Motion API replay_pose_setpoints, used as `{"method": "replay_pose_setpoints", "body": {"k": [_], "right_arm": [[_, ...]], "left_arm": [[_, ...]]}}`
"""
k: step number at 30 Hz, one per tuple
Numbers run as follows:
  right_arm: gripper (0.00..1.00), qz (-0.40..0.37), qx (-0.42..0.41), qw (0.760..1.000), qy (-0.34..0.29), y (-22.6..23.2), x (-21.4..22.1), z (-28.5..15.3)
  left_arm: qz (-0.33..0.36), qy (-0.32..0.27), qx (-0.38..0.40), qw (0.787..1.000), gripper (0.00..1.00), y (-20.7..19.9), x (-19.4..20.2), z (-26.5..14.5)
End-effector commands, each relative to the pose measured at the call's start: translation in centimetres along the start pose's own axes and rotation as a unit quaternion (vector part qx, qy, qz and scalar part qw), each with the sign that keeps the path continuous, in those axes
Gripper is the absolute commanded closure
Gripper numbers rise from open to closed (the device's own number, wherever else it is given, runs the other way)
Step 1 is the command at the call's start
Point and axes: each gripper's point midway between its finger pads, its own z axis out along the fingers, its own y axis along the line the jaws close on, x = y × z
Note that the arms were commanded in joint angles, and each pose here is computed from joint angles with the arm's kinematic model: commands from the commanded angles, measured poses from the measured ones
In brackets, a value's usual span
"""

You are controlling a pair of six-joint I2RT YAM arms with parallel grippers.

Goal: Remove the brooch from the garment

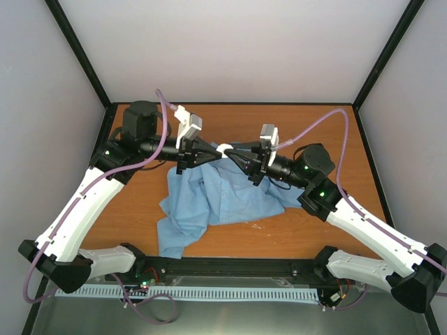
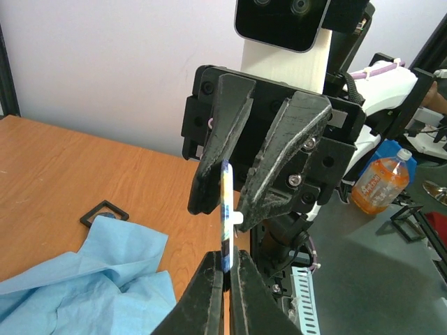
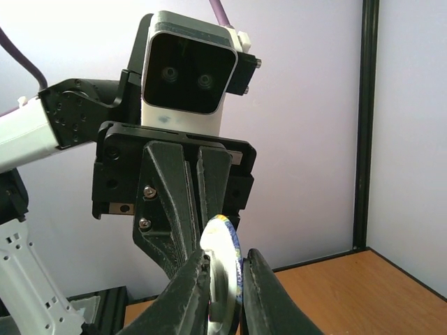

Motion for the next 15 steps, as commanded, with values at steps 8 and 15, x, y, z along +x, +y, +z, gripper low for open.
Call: {"method": "replay_pose_setpoints", "body": {"k": [8,15], "right_arm": [[0.89,-0.017,0.076,0.997,0.001,-2.3,-0.2,0.5],[0.89,-0.032,0.115,0.993,-0.005,-3.2,0.1,-0.1]], "left_arm": [[0.018,-0.005,0.019,1.000,0.99,-1.2,-1.1,-0.1],[0.012,-0.003,0.025,1.000,0.99,-1.1,-1.1,0.1]]}}
